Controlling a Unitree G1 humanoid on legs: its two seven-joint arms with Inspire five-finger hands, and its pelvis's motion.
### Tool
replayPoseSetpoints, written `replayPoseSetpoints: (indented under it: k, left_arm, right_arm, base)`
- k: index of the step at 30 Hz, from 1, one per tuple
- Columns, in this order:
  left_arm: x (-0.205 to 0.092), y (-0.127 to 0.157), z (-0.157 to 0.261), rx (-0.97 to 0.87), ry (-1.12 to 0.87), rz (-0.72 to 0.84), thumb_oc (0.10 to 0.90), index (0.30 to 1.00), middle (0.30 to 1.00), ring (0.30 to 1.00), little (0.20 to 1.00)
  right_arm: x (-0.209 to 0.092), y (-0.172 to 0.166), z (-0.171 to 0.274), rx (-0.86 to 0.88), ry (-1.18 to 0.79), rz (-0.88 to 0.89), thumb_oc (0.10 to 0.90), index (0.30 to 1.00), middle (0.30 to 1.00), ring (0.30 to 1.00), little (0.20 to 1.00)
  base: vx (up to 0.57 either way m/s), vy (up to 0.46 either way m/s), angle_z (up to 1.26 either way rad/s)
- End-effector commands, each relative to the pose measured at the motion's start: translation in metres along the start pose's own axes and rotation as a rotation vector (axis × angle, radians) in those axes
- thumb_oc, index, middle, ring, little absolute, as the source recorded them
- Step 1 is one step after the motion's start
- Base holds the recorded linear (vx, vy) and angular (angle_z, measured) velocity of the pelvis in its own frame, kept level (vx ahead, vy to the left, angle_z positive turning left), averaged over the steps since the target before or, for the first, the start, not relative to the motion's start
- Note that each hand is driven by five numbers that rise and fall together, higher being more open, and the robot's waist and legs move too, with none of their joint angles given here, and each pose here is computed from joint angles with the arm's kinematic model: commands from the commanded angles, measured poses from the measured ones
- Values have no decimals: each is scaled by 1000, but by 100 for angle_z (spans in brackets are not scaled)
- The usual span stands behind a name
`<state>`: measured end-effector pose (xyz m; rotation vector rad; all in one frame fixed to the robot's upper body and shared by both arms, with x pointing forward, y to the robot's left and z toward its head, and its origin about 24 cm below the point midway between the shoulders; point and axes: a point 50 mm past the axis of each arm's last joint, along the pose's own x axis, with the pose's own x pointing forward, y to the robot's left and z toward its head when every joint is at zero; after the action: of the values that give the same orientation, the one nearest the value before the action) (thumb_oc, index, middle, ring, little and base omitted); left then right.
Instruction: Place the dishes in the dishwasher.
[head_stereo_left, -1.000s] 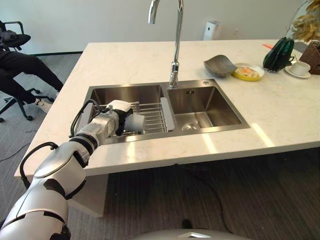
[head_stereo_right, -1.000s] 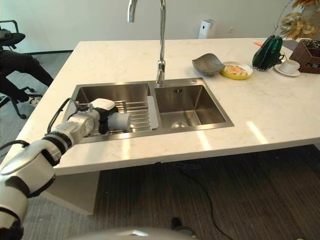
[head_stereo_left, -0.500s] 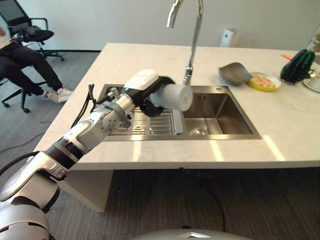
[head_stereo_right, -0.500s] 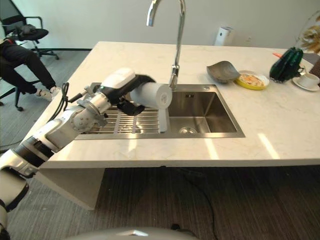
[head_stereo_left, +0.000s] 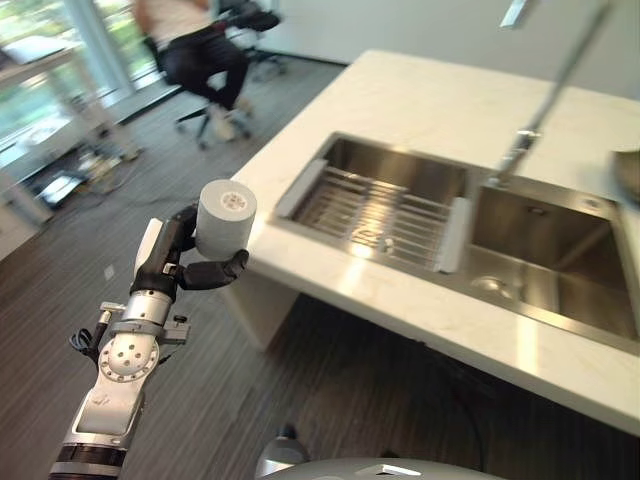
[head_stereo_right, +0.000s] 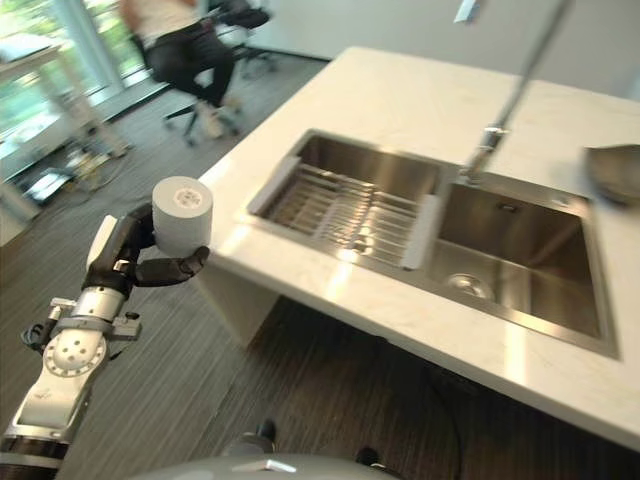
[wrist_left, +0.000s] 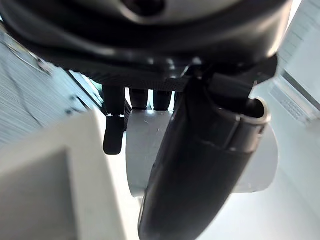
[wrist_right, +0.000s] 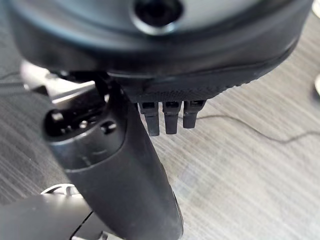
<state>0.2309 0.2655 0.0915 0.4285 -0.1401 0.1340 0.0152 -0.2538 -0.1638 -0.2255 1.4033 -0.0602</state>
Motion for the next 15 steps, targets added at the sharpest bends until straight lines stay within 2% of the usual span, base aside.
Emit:
replayPoseSetpoints:
  k: [1,5,7,9,15]
  left_arm:
    - [19,42,64,73,-342,177,400,300,300,300,300]
    - [-3,62,35,85,-219,284,400,300,300,300,300]
    - [2,48,31,44,-212,252,400,300,300,300,300]
    - [4,35,31,59,-215,205,400,300,300,300,300]
    - [4,28,37,93,-242,153,400,300,300,300,300]
  right_arm:
    - [2,-14,58,67,-188,-40,800,900,900,900,900]
    - [2,-26,46,91,-133,-84,800,900,900,900,900]
    - [2,-39,35,119,-45,-174,800,900,900,900,900]
    - [1,-48,36,225,-23,-219,800,900,900,900,900]
    - [-1,-56,35,289,-34,-245,800,900,900,900,900]
  base:
    - [-203,13,164]
    - [-242,111,131]
    - [-260,242,91]
    - [-211,301,104]
    - [-76,253,147]
